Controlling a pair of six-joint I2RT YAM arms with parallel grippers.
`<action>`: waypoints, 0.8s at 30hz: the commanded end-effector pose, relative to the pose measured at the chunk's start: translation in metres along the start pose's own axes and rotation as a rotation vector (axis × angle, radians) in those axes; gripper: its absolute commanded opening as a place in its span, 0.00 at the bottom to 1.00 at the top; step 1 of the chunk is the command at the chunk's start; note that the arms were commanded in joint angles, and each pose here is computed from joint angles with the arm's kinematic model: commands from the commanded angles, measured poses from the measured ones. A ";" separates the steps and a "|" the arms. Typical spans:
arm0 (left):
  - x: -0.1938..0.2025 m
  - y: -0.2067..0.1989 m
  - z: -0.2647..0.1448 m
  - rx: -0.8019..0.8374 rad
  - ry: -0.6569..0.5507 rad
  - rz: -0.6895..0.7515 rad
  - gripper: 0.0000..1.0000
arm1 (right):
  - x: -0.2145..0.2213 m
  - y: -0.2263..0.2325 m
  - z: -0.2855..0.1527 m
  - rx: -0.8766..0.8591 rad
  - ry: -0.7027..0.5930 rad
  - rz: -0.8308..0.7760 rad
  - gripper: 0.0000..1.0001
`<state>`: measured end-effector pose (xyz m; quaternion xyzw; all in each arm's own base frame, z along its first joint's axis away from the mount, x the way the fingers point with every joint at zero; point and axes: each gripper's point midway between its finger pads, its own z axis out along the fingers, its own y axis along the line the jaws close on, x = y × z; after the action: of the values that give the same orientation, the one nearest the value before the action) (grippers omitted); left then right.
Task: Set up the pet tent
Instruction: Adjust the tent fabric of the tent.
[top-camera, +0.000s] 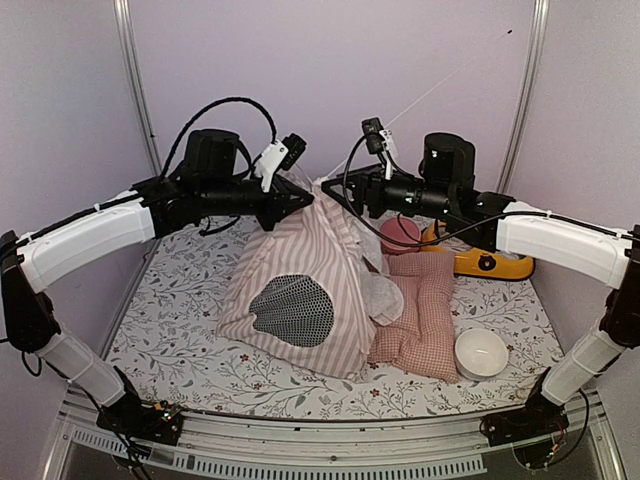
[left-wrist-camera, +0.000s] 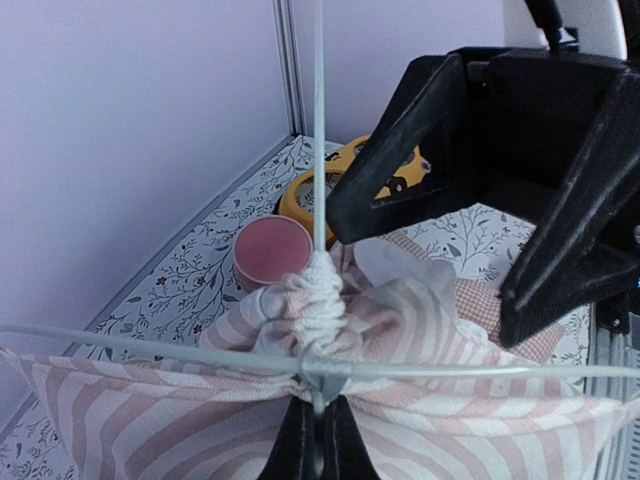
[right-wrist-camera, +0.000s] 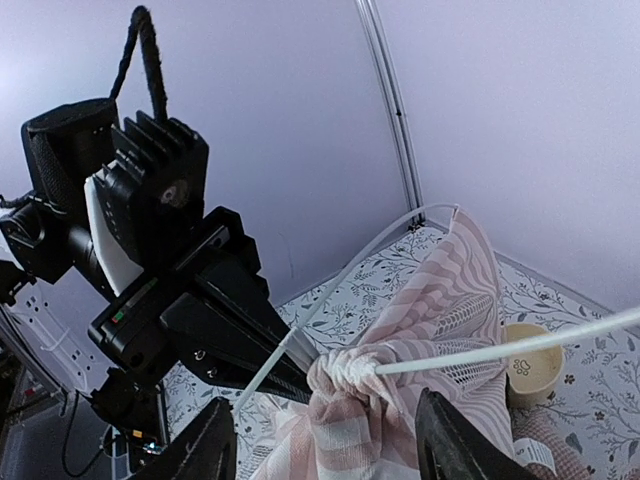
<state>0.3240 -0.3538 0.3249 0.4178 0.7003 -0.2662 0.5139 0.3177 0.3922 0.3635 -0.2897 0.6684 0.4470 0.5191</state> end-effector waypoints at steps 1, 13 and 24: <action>-0.027 0.001 -0.016 0.011 -0.058 0.003 0.00 | -0.005 -0.004 0.009 0.039 0.006 -0.080 0.57; -0.032 0.003 -0.020 -0.004 -0.062 0.003 0.00 | 0.006 0.001 0.010 0.027 0.079 -0.095 0.53; -0.034 0.001 -0.022 0.004 -0.068 0.012 0.00 | 0.017 -0.005 0.017 0.062 0.106 -0.071 0.25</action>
<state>0.3203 -0.3528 0.3286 0.4216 0.7024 -0.2701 0.5060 0.3194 0.4031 0.3426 -0.3293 0.6923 0.3973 0.5043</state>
